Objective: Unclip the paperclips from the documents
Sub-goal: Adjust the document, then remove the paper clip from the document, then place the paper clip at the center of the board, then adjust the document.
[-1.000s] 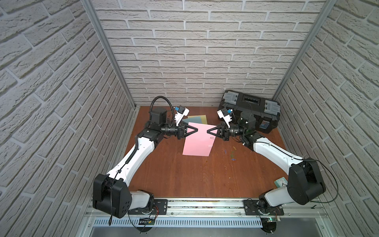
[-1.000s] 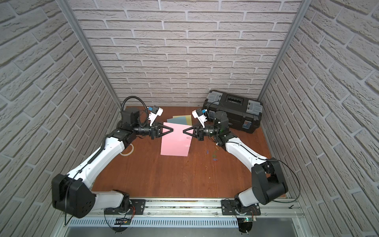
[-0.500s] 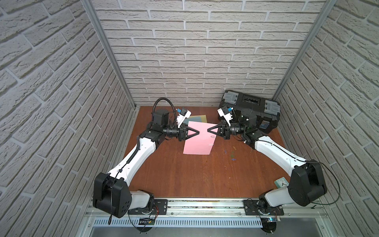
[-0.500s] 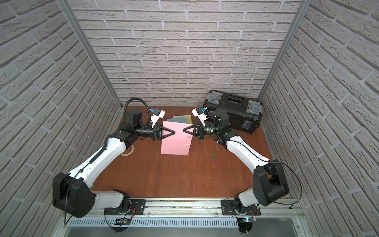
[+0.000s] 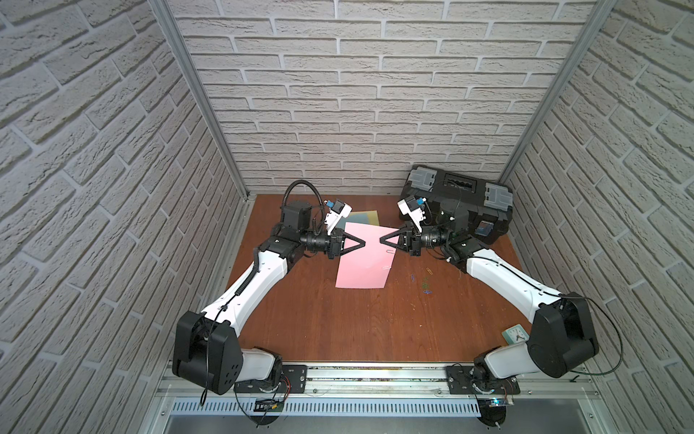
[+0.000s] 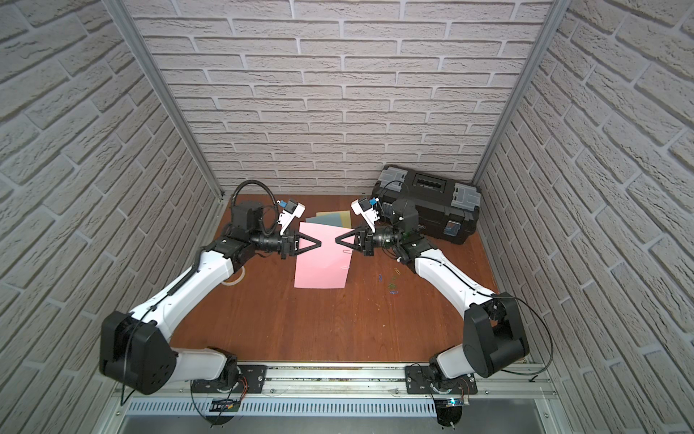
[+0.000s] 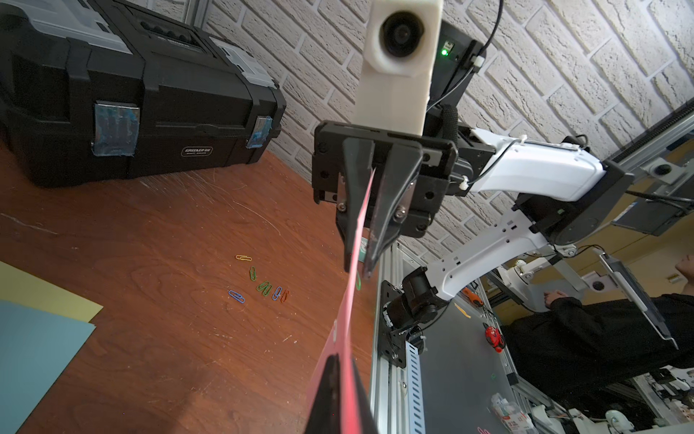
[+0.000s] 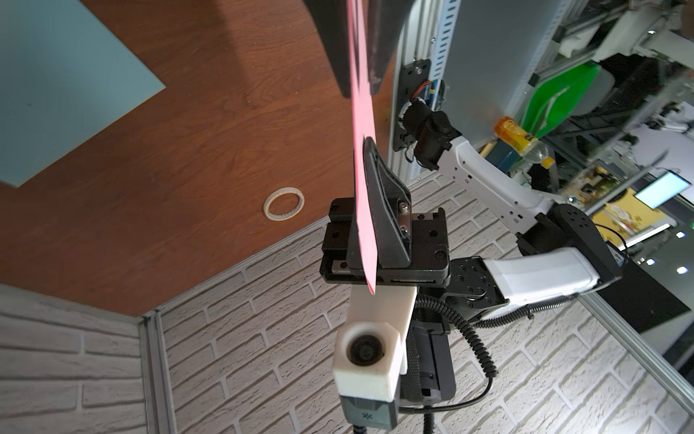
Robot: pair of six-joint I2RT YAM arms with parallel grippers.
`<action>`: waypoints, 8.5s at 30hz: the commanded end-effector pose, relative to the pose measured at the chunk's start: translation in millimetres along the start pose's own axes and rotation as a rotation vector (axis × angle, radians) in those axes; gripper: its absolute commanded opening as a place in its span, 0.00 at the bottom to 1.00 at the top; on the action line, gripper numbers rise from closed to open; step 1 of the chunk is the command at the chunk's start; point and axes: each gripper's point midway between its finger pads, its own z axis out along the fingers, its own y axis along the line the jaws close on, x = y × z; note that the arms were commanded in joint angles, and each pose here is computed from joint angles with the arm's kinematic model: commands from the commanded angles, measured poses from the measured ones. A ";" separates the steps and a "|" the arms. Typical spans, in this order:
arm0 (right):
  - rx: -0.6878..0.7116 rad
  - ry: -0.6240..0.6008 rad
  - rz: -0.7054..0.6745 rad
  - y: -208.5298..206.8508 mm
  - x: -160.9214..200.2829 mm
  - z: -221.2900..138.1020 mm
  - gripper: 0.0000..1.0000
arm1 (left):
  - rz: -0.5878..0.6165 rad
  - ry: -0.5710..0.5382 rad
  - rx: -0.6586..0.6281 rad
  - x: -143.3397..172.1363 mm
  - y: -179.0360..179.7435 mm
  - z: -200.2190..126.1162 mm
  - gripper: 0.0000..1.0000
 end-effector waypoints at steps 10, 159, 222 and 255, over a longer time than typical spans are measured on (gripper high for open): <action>-0.001 0.068 -0.035 2.0 11.0 -17.2 0.54 | 0.052 -0.052 0.063 -14.4 -10.3 -10.5 0.00; 0.947 0.357 0.800 -159.4 237.9 -147.0 0.11 | 0.034 -0.056 -0.032 3.2 8.1 -25.6 0.00; 0.006 -0.042 -0.009 4.1 6.2 -14.2 0.03 | 0.054 -0.020 0.106 -14.8 -6.6 12.5 0.06; 0.095 -0.103 -0.026 0.6 -21.3 -39.6 0.03 | -0.043 -0.018 0.121 5.5 10.1 20.5 0.00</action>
